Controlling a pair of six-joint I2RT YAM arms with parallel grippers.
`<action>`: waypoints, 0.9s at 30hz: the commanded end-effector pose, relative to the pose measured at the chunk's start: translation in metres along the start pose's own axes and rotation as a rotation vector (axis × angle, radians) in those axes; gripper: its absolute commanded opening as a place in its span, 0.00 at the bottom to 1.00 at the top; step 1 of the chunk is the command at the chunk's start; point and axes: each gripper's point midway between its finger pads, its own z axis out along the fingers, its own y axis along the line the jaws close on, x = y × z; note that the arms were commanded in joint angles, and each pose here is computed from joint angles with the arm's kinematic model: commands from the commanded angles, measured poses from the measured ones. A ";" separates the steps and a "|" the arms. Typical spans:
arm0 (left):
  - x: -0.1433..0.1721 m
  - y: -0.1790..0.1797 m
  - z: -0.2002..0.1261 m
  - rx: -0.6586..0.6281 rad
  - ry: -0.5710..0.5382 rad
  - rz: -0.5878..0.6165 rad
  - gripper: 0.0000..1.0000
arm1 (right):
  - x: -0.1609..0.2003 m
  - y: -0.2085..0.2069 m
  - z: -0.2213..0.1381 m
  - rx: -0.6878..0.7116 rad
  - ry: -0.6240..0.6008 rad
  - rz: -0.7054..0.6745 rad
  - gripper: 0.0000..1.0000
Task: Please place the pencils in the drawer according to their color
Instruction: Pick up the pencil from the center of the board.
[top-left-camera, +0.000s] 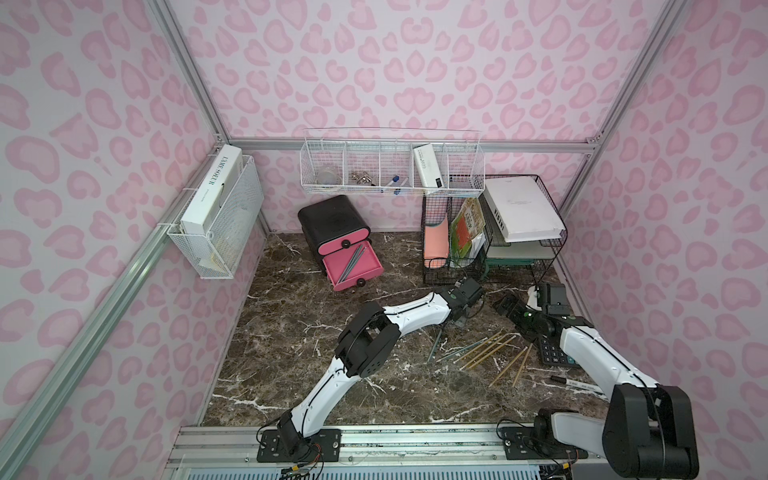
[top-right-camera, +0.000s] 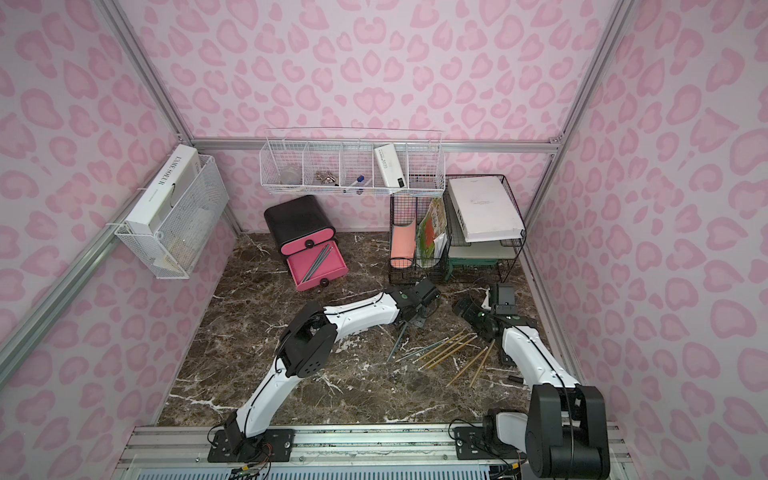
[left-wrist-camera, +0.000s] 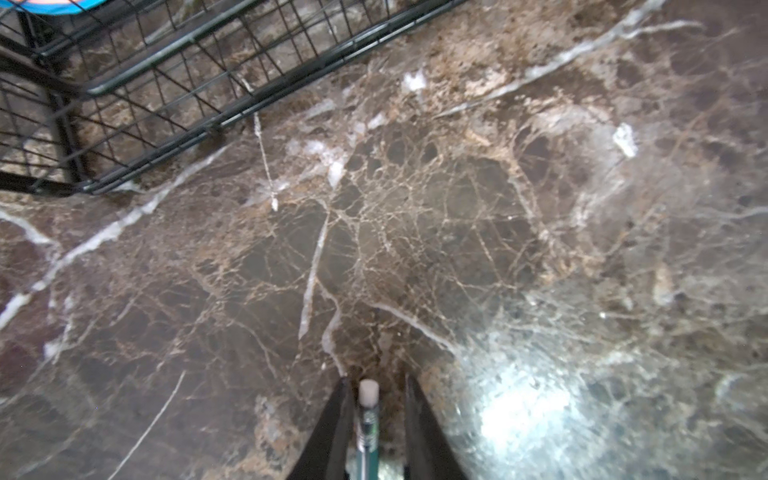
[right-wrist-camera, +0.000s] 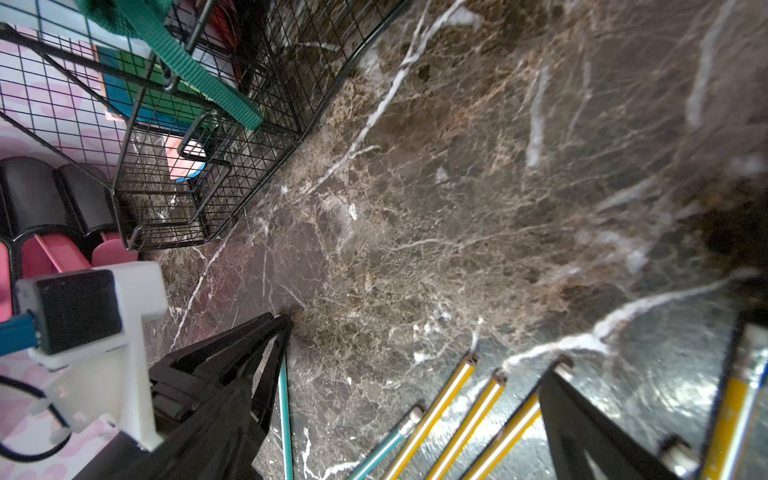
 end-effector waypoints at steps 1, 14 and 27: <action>0.064 0.023 0.012 -0.077 0.238 0.076 0.22 | -0.004 0.005 -0.001 -0.012 -0.010 -0.007 1.00; 0.066 0.029 0.011 -0.091 0.245 0.071 0.11 | -0.007 0.008 -0.003 -0.017 -0.015 -0.005 1.00; 0.064 0.060 0.012 -0.117 0.252 0.069 0.00 | -0.008 0.010 -0.006 -0.022 -0.023 -0.003 1.00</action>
